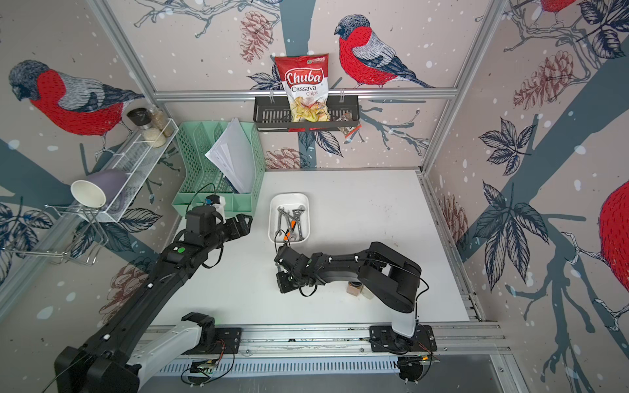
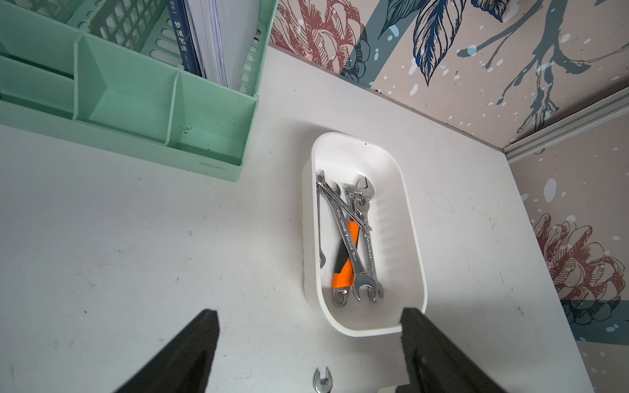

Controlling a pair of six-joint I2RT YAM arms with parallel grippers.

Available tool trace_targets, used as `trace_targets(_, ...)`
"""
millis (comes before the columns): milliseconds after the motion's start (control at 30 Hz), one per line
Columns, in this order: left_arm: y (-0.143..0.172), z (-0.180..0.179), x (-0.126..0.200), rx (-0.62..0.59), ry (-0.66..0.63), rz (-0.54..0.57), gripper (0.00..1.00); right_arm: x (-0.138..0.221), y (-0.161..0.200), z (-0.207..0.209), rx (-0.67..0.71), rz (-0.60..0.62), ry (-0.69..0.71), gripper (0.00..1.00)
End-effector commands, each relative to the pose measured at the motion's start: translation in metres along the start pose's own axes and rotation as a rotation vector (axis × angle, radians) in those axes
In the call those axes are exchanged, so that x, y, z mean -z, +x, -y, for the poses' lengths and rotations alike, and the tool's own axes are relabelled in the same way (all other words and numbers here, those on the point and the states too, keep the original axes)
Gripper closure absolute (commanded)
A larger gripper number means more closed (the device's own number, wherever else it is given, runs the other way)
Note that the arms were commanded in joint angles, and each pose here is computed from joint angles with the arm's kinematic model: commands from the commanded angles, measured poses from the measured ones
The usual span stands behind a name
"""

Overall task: Take out the wrench from the storage box
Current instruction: Place the wrench at the center of the board.

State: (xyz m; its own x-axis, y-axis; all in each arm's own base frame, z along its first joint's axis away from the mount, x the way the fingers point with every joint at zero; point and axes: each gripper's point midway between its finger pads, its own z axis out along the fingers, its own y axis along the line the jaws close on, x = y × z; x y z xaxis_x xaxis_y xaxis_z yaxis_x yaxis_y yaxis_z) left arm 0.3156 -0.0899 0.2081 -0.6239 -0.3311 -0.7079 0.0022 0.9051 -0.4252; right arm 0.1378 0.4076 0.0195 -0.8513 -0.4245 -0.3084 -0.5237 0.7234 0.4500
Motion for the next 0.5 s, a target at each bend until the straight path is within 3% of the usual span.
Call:
trace_targets(0,0.0012,-0.0014,-0.0006,-0.017,-0.006,-0.003,0.12,-0.0033,0.0201,0.013,-0.003,-0.08,0.055,0.75)
trace_targets(467,0.0021,-0.0012,-0.0025,-0.015,-0.005,-0.01,0.12,-0.0048,0.017,0.0091,0.007,-0.074,0.048,0.75)
